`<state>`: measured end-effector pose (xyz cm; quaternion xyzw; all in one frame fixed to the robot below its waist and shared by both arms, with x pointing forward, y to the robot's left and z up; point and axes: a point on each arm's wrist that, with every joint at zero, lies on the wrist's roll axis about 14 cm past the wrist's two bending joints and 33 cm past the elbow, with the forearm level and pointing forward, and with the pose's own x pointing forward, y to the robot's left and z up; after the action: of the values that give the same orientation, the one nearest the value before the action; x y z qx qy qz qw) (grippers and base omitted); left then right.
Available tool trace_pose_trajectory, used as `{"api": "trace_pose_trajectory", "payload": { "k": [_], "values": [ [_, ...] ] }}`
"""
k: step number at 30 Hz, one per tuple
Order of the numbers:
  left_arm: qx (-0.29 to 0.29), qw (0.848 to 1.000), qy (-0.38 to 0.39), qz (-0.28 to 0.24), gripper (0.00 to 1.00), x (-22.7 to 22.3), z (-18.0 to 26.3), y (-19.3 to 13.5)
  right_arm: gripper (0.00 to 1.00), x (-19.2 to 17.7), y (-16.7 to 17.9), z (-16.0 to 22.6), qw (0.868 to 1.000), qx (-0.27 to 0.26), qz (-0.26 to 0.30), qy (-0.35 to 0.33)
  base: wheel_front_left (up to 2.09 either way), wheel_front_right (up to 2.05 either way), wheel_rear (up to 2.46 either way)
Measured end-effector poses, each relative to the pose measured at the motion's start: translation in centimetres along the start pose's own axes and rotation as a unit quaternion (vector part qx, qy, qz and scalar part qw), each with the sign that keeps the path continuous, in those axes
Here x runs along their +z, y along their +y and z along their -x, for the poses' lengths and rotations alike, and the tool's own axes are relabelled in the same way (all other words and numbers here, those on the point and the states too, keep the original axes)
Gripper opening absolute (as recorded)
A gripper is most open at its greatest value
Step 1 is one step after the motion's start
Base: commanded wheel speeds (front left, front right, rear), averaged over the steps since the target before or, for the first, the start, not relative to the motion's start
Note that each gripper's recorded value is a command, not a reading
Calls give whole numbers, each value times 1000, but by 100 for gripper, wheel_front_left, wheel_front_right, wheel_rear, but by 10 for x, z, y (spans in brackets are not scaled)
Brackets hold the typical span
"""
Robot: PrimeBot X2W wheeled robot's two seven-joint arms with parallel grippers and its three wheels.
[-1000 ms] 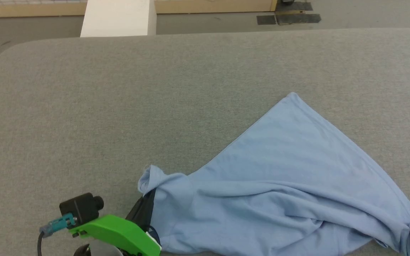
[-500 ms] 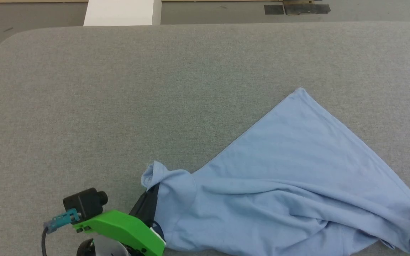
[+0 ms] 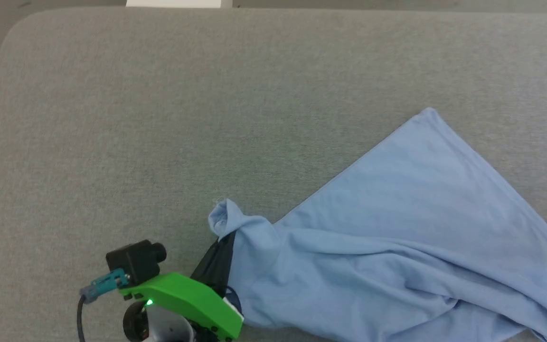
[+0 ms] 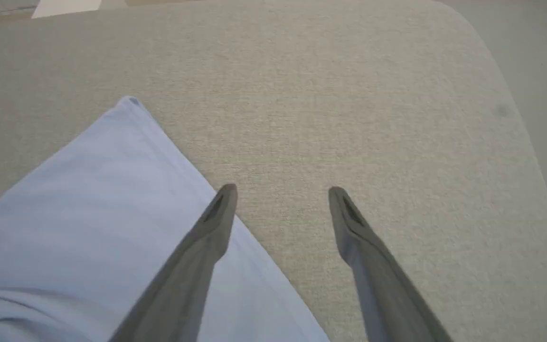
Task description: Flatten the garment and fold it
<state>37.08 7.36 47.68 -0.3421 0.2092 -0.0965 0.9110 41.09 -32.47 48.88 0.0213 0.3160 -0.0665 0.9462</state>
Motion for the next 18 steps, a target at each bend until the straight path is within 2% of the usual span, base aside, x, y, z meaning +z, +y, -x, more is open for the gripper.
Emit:
{"api": "trace_pose_trajectory", "payload": {
  "k": [7, 13, 18],
  "values": [
    [6, 1000, 3, 3, 0, -2, -11, 5, 100, 25, 74, -59, 994, 73, 75, 18, 0, 0, 0],
    [23, 1000, 3, 9, 0, -3, -15, 15, 100, 9, 122, -100, 984, 122, 113, 71, 0, 0, 0],
    [41, 999, 1, 11, 0, -3, -15, 26, 100, -12, 138, -123, 974, 135, 143, 116, 0, 0, 0]
  ]
}}
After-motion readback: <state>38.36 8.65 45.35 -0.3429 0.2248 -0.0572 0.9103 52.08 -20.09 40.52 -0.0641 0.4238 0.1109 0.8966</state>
